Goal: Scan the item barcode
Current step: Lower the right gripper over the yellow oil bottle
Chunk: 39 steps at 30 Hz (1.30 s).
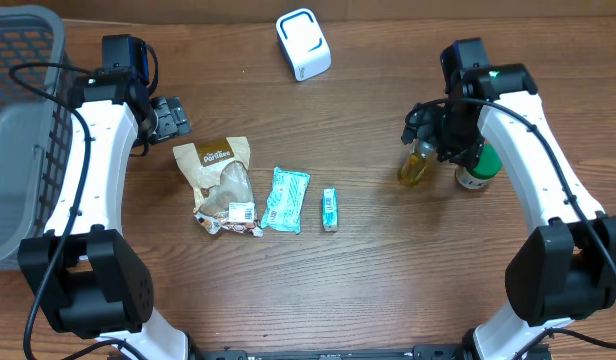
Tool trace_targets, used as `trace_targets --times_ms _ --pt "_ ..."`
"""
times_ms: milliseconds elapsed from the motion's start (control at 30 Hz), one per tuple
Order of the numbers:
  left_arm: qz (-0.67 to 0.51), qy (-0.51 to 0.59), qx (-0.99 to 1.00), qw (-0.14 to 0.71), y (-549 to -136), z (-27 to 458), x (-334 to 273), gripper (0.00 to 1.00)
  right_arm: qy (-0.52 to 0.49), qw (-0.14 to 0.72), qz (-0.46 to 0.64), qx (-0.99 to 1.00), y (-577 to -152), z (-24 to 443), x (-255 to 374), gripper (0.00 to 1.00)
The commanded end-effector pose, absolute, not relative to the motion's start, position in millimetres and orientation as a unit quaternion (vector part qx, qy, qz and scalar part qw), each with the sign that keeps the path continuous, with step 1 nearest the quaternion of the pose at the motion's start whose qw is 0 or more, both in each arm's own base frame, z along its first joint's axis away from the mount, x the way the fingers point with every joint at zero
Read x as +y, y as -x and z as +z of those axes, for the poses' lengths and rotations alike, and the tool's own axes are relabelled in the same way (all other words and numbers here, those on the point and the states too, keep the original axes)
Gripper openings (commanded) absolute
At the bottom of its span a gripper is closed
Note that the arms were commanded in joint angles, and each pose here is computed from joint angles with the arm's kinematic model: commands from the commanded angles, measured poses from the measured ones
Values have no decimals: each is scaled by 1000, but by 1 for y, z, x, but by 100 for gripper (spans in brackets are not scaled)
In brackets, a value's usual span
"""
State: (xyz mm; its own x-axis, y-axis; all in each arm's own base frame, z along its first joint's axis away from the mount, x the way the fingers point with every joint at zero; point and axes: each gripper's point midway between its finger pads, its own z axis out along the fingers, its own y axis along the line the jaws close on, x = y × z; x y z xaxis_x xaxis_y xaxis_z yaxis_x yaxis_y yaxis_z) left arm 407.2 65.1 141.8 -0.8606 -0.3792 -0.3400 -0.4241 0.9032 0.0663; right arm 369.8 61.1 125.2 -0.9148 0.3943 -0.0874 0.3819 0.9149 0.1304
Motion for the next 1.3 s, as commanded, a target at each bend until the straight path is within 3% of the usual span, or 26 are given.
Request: trace_targets --times_ms 0,333,733,933,1267 --pt "74 204 960 175 -409 151 64 99 -203 52 49 977 -368 111 59 90" --pt "74 204 960 175 -409 151 63 99 -203 55 51 976 -370 99 59 89" --pt "74 204 960 175 -409 151 63 100 -202 63 53 976 -373 100 60 55" --pt "74 204 960 175 -409 151 63 100 -202 71 56 975 -378 100 60 53" --pt "74 203 961 175 -409 151 63 100 -200 75 57 975 -379 101 60 41"
